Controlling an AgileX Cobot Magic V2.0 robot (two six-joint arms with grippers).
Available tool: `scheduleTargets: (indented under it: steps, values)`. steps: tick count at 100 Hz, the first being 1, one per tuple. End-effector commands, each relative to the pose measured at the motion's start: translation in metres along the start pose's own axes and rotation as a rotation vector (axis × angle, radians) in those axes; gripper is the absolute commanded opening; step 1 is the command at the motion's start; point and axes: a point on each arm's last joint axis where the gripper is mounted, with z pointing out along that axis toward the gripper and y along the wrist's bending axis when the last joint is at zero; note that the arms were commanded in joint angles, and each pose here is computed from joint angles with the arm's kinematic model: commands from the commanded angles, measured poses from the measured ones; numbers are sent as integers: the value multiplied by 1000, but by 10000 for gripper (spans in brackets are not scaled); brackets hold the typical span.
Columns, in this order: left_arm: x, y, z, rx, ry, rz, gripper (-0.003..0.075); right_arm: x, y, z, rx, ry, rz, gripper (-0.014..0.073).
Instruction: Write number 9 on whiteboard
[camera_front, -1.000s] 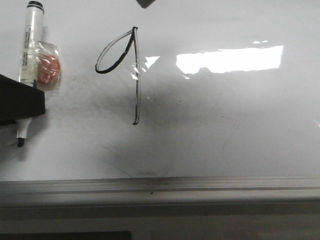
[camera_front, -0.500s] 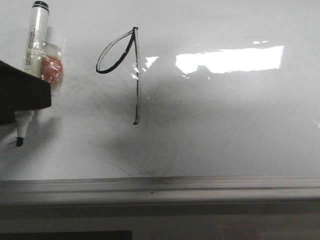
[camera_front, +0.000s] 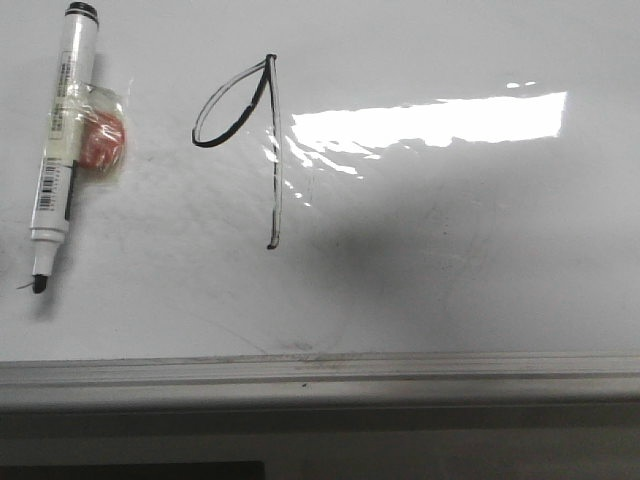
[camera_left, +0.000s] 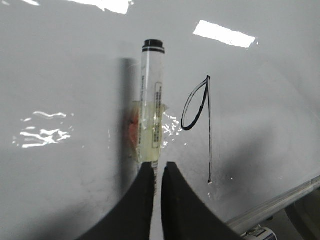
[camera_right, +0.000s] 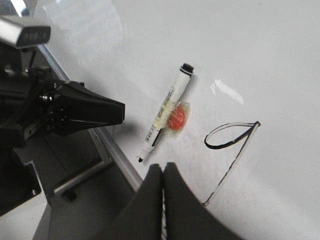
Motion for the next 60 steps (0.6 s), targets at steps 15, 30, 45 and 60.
scheduleTargets:
  steps: [15, 30, 45, 60]
  values:
    - [4, 8, -14, 11, -65, 6, -20, 41, -2, -48, -61, -391, -38, -69]
    - [10, 9, -15, 28, -24, 7, -20, 92, -7, -60, -63, -390, -46, -69]
    - [13, 7, -15, 43, 10, 6, -20, 126, -10, -66, -64, -389, -46, -69]
    - [14, 7, -15, 47, 20, 6, -20, 139, -11, -69, -65, -401, -46, -69]
